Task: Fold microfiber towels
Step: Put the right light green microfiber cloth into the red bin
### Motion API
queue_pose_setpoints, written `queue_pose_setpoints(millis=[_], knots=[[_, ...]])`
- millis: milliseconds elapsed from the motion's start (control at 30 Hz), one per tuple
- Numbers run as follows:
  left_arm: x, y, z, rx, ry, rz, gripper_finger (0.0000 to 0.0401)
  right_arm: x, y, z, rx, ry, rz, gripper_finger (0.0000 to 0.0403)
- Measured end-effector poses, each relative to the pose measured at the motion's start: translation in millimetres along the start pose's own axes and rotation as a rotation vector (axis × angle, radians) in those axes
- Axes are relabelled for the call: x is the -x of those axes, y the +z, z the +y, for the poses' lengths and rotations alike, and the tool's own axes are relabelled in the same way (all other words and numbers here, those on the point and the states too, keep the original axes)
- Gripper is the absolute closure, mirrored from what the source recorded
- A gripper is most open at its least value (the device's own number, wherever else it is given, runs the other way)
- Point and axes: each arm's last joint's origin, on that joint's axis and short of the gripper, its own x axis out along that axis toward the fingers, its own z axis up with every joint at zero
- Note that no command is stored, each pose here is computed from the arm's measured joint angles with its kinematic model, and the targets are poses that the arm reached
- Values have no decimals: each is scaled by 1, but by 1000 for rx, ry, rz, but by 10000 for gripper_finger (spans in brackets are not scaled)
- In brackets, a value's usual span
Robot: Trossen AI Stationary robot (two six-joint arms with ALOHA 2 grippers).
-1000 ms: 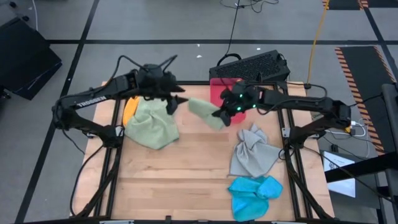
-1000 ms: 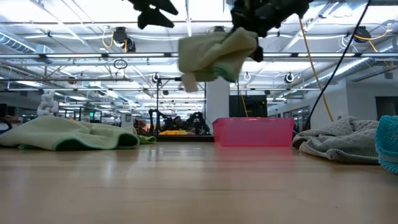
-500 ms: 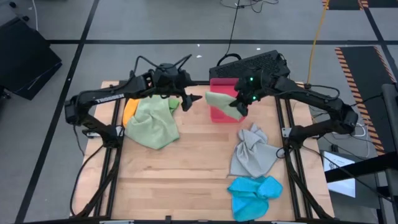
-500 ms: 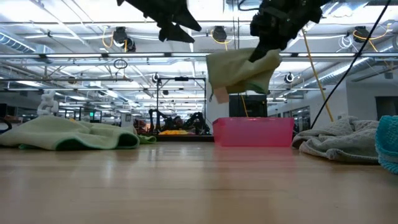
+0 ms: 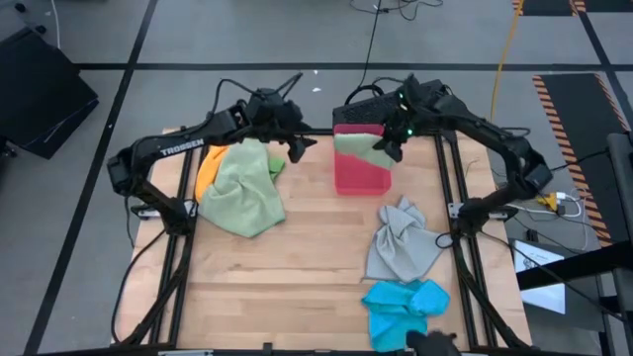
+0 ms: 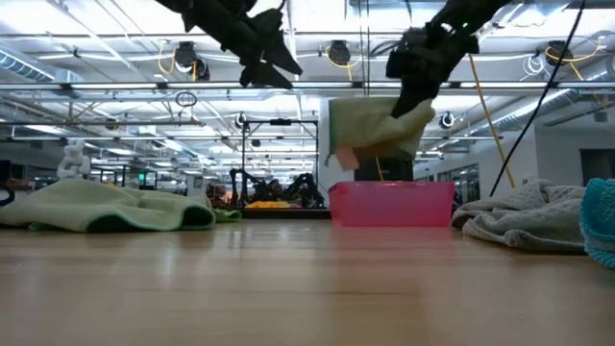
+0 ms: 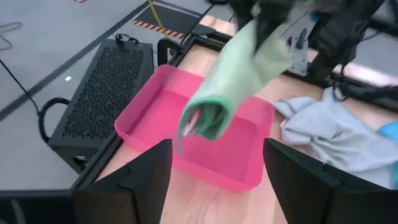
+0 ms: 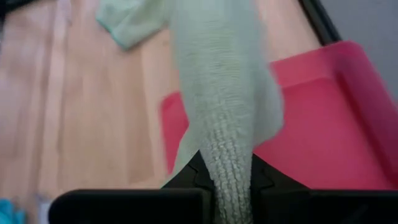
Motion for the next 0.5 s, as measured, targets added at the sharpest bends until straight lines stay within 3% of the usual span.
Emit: queue_pose_setpoints(millis=[200, 500], knots=[[6, 0, 9, 57, -41, 7, 184, -14, 8, -39, 29, 38, 80, 387], [6, 0, 9, 62, -43, 8, 221, -50, -5, -74, 52, 147, 193, 387]])
